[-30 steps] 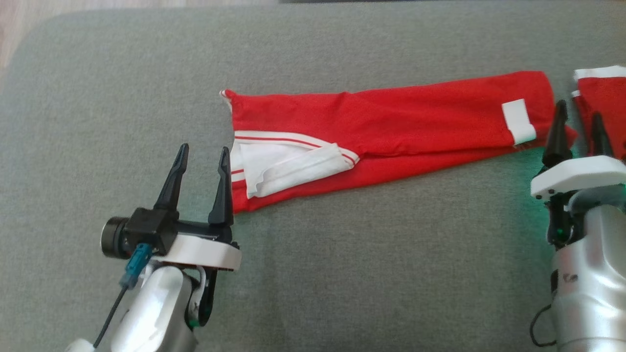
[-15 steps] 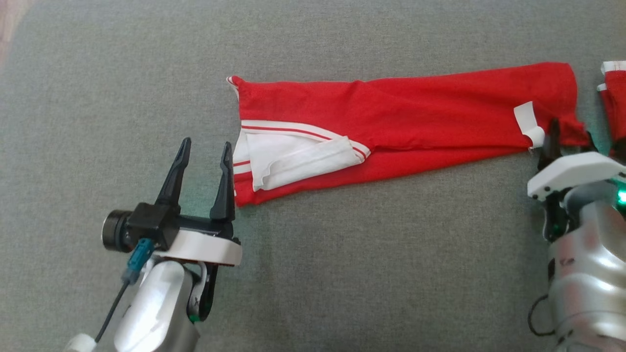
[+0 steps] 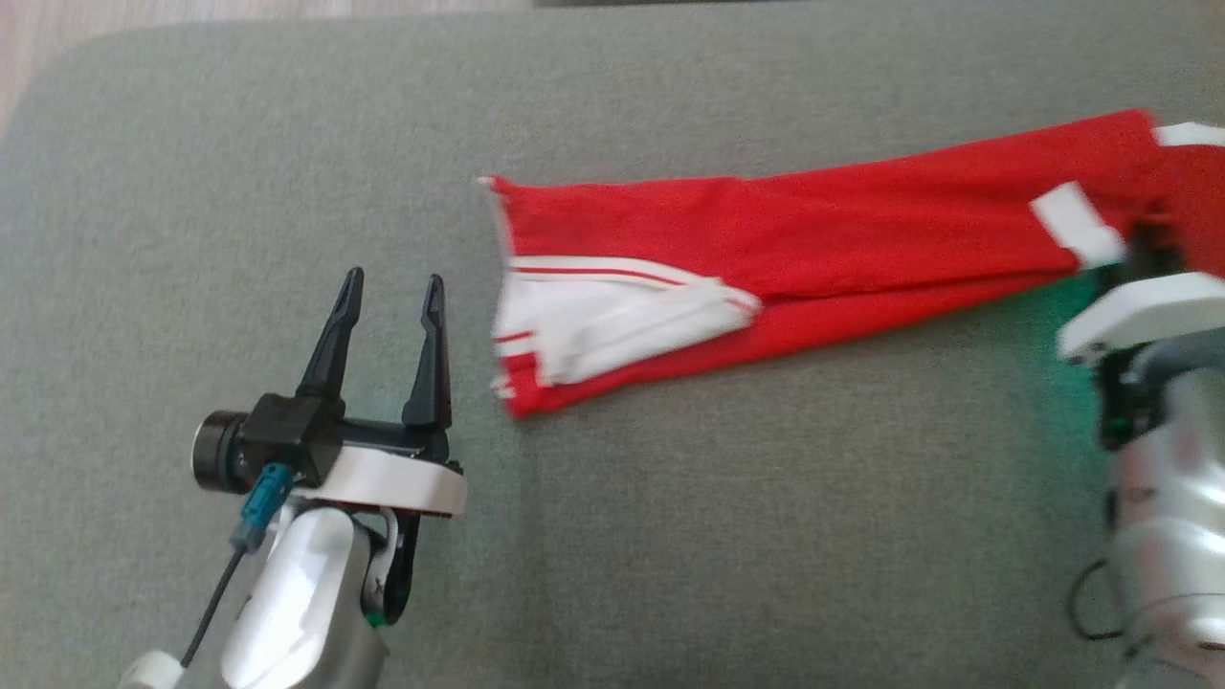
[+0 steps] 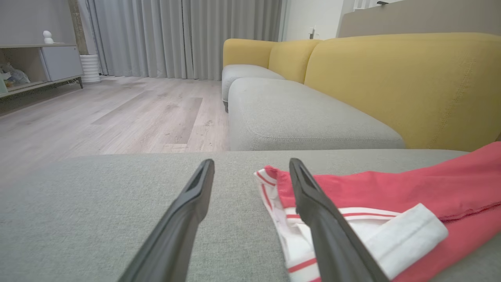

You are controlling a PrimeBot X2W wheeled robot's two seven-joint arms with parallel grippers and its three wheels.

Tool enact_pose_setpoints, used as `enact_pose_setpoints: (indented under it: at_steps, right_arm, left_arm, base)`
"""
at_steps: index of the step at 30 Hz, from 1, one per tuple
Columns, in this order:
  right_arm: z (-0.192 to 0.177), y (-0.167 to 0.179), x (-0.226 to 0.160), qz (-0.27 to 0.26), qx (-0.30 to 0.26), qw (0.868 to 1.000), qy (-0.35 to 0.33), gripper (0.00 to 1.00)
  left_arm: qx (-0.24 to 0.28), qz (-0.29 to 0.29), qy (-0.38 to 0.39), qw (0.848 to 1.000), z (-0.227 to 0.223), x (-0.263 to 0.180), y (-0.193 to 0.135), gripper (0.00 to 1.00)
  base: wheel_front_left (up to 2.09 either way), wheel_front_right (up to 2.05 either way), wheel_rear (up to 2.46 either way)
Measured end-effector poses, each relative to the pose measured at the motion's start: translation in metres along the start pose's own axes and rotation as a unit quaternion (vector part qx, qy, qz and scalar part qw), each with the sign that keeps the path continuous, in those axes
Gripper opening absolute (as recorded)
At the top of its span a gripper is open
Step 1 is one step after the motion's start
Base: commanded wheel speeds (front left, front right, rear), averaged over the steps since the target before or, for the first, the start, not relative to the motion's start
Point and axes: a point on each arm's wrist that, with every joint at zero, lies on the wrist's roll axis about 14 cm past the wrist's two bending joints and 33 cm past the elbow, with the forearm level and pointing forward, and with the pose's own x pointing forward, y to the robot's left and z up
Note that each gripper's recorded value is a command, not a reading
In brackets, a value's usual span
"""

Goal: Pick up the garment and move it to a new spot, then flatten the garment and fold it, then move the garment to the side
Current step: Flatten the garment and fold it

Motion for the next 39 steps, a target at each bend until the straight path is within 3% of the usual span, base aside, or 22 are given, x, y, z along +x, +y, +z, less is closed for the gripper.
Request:
enact_pose_setpoints:
  at_steps: [6, 12, 19, 27, 32, 39]
  right_arm:
    - [0.046, -0.042, -0.015, -0.033, -0.006, 0.998, -0.059, 0.0]
    - [0.066, -0.034, -0.025, -0.018, -0.002, 0.996, -0.086, 0.0]
    - [0.085, 0.036, -0.039, 0.068, 0.005, 0.99, -0.121, 0.0]
    - [0.076, 0.128, -0.064, 0.195, -0.005, 0.975, -0.108, 0.0]
    - [0.054, 0.18, -0.078, 0.27, 0.001, 0.96, -0.075, 0.0]
    - [0.005, 0.221, -0.087, 0.329, -0.015, 0.944, -0.016, 0.0]
  left_arm:
    - [-0.002, -0.013, -0.016, 1.0, 0.012, -0.004, -0.011, 1.0]
    - [0.0, -0.016, -0.023, 1.0, 0.018, -0.01, -0.014, 1.0]
    - [0.0, -0.008, -0.038, 0.999, 0.029, -0.022, -0.011, 1.0]
    - [0.007, 0.008, -0.055, 0.998, 0.042, -0.036, 0.0, 1.0]
    - [0.009, 0.021, -0.057, 0.998, 0.044, -0.044, 0.009, 1.0]
    - [0.008, 0.037, -0.048, 0.998, 0.037, -0.05, 0.019, 1.0]
  base:
    - [0.0, 0.0, 0.0]
    - [0.0, 0.0, 0.0]
    - [0.0, 0.0, 0.0]
    - [0.0, 0.0, 0.0]
    - [0.0, 0.0, 0.0]
    - [0.0, 0.0, 0.0]
